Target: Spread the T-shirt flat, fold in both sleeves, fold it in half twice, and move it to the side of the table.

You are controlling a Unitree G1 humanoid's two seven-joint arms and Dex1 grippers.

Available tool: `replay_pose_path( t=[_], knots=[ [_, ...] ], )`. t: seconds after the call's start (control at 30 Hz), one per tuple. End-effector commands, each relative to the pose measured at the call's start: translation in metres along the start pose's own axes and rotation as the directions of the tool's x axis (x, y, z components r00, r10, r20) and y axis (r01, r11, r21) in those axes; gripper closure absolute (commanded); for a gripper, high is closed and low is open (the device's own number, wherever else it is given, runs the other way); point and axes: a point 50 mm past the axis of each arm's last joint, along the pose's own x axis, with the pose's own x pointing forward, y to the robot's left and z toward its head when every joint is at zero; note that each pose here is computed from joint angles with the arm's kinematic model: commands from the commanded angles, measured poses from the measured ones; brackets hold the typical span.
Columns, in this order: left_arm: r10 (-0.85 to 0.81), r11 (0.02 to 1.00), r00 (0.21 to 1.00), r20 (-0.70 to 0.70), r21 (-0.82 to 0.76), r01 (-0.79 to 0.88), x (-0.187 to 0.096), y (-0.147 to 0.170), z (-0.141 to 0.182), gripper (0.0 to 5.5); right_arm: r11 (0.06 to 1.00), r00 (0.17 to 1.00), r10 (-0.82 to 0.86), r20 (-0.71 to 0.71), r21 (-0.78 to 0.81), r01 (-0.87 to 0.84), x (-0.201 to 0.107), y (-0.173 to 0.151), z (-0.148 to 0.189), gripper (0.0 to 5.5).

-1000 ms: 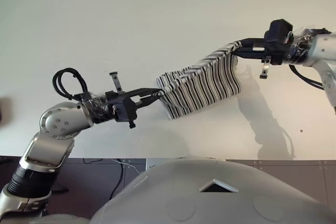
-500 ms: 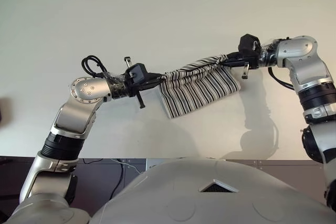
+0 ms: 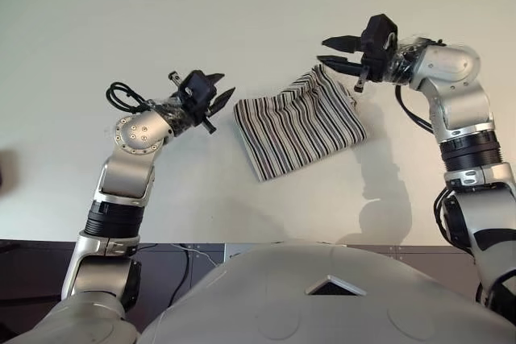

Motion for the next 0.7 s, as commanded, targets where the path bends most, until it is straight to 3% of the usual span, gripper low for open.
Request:
replay_pose_path(
  t=[0.03,0.13,0.23,0.33,0.43,0.5,0.57,0.63,0.7],
  knots=[
    [0.026,0.998,0.999,0.038,0.053,-0.028,0.004,0.008,0.012,3.96,0.96,0.963,0.269,-0.013,0.091,-0.266,0.013,0.023,-0.008,4.33],
    [0.042,0.995,0.996,0.073,0.084,-0.048,0.009,0.019,0.022,3.96,0.915,0.914,0.39,-0.115,0.162,-0.37,0.016,0.027,-0.03,4.33],
    [0.027,0.994,0.991,0.129,0.102,-0.04,0.013,0.023,0.037,3.96,0.935,0.919,0.322,-0.229,0.233,-0.269,0.017,0.019,-0.063,4.33],
    [0.016,0.994,0.99,0.138,0.102,-0.03,0.011,0.023,0.037,3.96,0.971,0.9,0.124,-0.418,0.236,-0.024,-0.004,0.013,-0.104,4.33],
    [0.083,0.993,0.988,0.13,0.068,-0.093,0.006,0.027,0.032,3.96,0.926,0.782,-0.161,-0.602,0.181,0.33,-0.058,0.0,-0.134,4.33],
    [0.138,0.988,0.982,0.132,0.05,-0.145,0.003,0.031,0.03,3.96,0.785,0.641,-0.35,-0.683,0.159,0.598,-0.108,-0.007,-0.145,4.33],
    [0.174,0.983,0.976,0.133,0.039,-0.18,0.001,0.032,0.028,3.96,0.542,0.42,-0.508,-0.752,0.1,0.834,-0.162,-0.006,-0.152,4.33],
    [0.194,0.979,0.971,0.14,0.033,-0.2,0.0,0.03,0.028,3.96,0.256,0.159,-0.574,-0.803,0.009,0.967,-0.213,0.008,-0.158,4.33],
    [0.197,0.978,0.967,0.163,0.041,-0.206,0.001,0.029,0.034,3.96,0.048,-0.006,-0.558,-0.83,-0.04,0.998,-0.244,0.029,-0.165,4.33]
  ],
)
